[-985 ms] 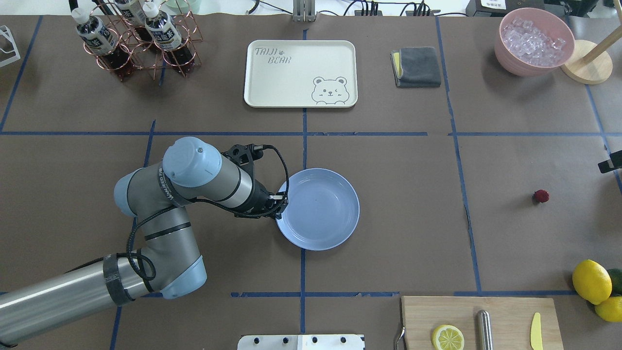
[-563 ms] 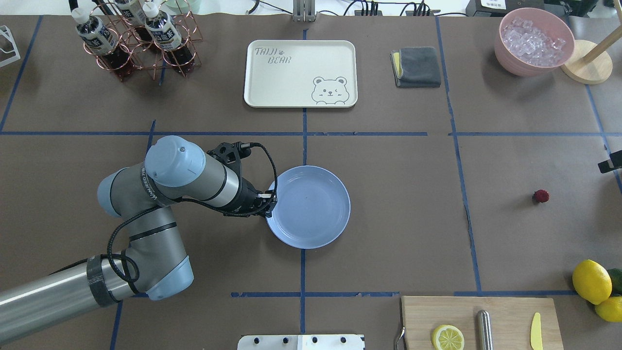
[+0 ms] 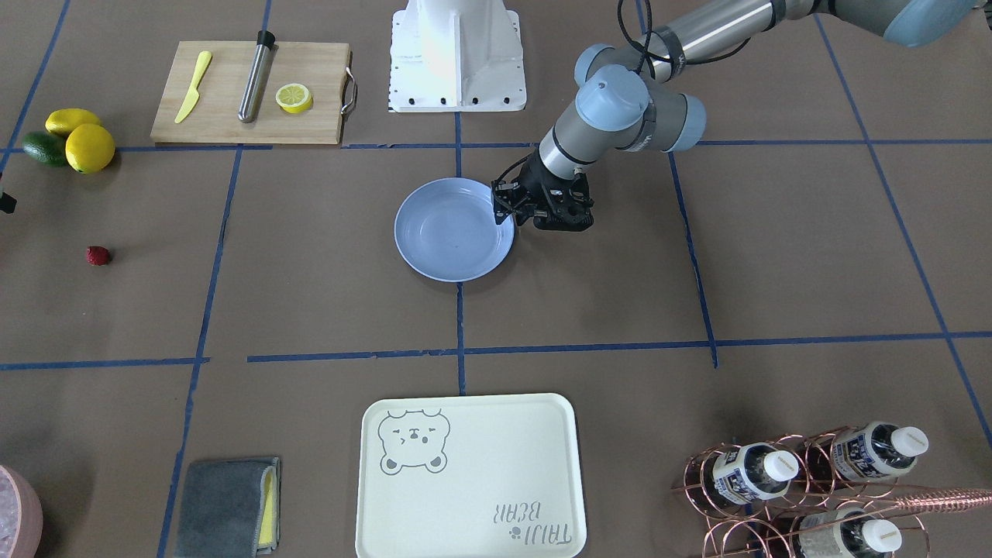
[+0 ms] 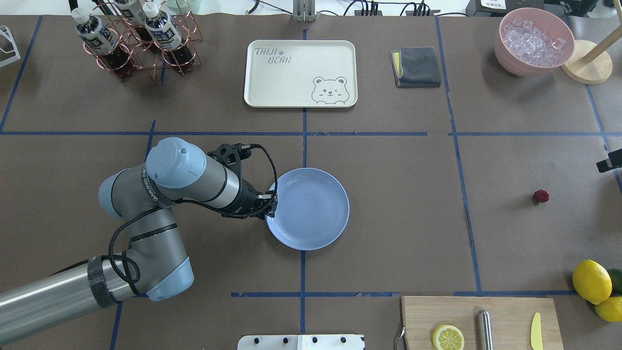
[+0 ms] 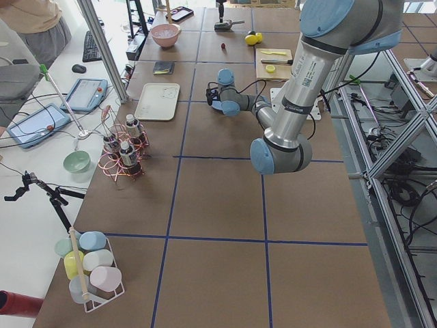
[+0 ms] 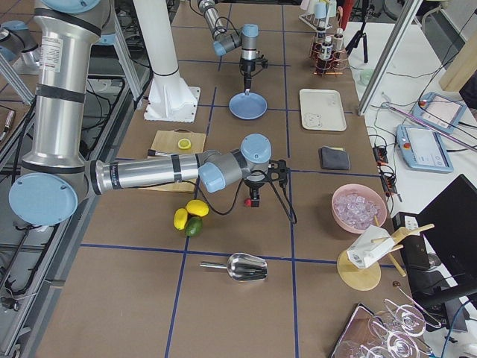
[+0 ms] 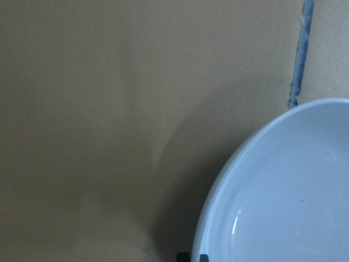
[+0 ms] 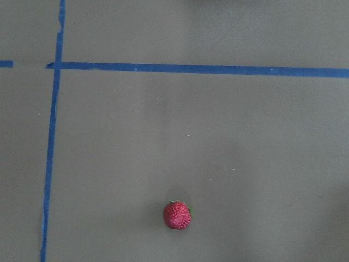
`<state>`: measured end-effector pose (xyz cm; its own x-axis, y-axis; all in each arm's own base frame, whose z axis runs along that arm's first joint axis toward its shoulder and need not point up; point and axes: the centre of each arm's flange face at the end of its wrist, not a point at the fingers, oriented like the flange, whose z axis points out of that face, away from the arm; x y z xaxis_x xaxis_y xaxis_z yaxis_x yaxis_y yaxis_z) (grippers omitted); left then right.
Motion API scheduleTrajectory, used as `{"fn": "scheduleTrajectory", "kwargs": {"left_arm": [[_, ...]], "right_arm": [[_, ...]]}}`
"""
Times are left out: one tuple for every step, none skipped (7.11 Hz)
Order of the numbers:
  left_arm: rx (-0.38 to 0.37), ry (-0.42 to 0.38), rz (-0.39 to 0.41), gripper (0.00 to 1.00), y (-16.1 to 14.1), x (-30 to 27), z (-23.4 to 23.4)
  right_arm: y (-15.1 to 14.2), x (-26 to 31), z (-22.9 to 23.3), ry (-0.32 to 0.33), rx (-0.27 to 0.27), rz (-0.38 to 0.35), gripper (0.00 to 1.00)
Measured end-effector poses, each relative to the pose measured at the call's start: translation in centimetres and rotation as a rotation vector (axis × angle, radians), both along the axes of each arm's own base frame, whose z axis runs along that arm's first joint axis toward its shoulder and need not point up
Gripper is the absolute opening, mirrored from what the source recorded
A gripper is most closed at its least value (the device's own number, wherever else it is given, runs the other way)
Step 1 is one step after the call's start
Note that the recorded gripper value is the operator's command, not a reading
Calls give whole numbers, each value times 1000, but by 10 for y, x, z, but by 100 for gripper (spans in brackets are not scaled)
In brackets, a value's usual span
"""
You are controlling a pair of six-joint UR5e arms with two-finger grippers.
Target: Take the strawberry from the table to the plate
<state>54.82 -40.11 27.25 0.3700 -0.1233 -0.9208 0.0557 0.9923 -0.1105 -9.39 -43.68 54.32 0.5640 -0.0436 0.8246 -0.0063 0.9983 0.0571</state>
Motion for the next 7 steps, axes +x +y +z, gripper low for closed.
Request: {"fn": "scheduleTrajectory", "kwargs": {"left_arm": [[12, 20, -21, 100, -6, -14, -10], [23, 39, -46, 100, -15, -29, -20], [31, 51, -67, 100, -23, -42, -26], [33, 58, -80, 100, -28, -49, -30], [34, 62, -85, 100, -29, -52, -32], [34, 65, -87, 100, -29, -54, -33], [34, 65, -88, 100, -29, -54, -34]], "right_arm": [[3, -23, -10, -25, -20, 29, 100], [11, -51, -13, -12, -19, 56, 100], [19, -80, -6, 49, 11, 76, 100], [26, -101, 1, 115, 47, 95, 100], [31, -110, 12, 160, 60, 103, 100], [35, -119, 29, 200, 56, 98, 100], [38, -129, 48, 236, 48, 85, 97]]}}
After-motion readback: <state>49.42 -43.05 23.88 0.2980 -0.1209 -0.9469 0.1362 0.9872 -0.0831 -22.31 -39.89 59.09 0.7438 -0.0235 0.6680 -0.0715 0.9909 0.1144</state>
